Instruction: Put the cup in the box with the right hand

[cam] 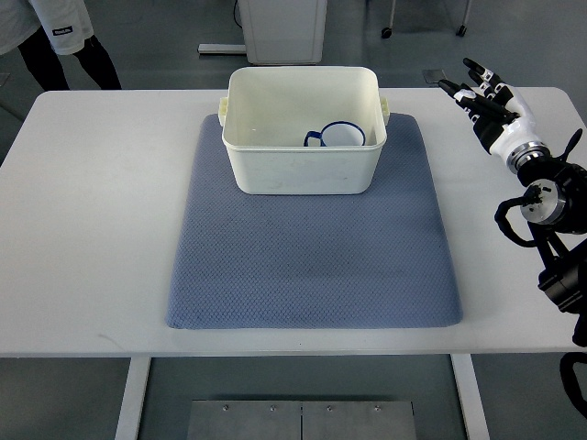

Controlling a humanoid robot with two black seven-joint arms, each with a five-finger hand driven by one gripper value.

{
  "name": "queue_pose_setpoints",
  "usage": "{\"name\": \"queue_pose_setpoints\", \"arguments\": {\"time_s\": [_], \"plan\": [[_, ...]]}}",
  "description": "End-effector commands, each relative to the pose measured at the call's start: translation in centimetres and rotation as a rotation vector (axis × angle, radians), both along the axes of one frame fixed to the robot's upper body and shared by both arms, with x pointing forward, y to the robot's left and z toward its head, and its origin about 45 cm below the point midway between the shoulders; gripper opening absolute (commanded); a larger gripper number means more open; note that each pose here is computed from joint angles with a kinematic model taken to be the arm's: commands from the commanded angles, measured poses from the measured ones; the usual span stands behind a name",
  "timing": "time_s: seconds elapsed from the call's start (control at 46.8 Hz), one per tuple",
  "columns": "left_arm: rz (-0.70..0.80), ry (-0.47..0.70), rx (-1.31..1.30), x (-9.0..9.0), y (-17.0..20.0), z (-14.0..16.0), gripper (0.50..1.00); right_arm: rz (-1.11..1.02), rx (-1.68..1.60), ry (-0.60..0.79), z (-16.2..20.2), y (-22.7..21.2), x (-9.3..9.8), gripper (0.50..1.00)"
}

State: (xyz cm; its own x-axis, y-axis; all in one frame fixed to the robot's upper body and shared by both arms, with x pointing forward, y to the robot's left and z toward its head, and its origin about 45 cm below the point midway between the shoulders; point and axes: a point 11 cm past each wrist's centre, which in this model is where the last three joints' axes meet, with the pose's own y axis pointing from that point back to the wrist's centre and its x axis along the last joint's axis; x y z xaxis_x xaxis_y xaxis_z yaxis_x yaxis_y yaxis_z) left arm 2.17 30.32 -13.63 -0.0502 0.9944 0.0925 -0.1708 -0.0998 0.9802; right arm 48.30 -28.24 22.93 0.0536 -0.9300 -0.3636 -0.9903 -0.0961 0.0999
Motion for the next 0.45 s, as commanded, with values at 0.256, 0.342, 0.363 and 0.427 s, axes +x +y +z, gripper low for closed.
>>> {"name": "queue_pose_setpoints", "arguments": {"time_s": [0.256,0.342,0.363,0.427], "plan": [[0.0,0.0,0.0,0.0,0.0,0.0,1.0,-0.007,0.033,0.042,-2.3,0.4,-1.0,1.0],[0.0,0.0,0.0,0.0,0.0,0.0,1.0,-0.004,0.043,0.045,-2.5,0.7,-1.1,1.0],[0.0,0.0,0.0,0.0,0.0,0.0,1.0,-0.003,0.046,0.048,-2.7,0.9,-1.2,1.0],[0.0,0.0,0.0,0.0,0.0,0.0,1.0,-0.001,0.052,0.058,-3.2,1.1,-1.5,1.0]]}}
